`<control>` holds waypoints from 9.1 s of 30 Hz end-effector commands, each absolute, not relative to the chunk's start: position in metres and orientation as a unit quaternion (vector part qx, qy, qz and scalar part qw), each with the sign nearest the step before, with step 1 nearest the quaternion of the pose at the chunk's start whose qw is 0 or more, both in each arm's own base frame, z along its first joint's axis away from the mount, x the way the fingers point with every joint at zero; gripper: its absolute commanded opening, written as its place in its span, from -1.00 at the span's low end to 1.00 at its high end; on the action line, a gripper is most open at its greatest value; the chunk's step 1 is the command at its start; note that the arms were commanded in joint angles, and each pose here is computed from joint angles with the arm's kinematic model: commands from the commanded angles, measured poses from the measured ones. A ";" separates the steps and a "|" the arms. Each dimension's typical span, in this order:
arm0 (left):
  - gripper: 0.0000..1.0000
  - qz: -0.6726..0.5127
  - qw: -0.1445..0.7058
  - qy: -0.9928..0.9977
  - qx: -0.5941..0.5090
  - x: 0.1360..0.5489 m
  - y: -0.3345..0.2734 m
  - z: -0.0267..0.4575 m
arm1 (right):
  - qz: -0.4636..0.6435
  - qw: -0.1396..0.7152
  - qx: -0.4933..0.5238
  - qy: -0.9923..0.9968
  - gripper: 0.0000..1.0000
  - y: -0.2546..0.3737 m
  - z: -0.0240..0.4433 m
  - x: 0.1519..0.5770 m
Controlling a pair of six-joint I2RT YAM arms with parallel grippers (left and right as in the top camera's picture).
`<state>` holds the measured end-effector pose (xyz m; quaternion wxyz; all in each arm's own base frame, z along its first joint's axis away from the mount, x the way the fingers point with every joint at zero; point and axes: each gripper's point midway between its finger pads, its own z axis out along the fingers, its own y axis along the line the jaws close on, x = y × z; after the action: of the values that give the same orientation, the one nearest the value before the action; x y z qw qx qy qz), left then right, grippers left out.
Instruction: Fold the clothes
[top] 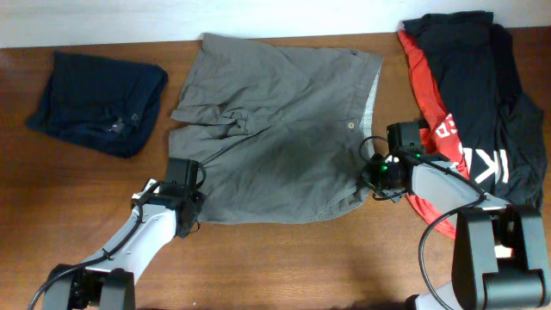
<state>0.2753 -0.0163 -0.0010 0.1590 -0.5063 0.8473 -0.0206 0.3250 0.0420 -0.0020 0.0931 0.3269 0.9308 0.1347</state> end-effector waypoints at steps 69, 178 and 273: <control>-0.97 -0.057 0.568 0.761 -0.308 0.443 0.004 0.219 | 0.039 0.249 0.384 0.888 -0.92 -0.024 0.122 0.316; 0.98 -0.042 0.519 0.851 -0.072 0.532 -0.091 0.147 | -0.031 0.202 0.309 0.929 0.31 -0.090 0.121 0.430; 0.98 -0.014 0.453 0.891 -0.036 0.472 -0.017 0.206 | 0.047 0.118 -0.150 0.980 -0.92 0.187 0.007 0.470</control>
<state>0.4724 -0.0185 0.1975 0.4469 -0.0439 0.8933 -0.0175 0.4689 0.1715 0.0048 0.1227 -0.1405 0.9817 0.0390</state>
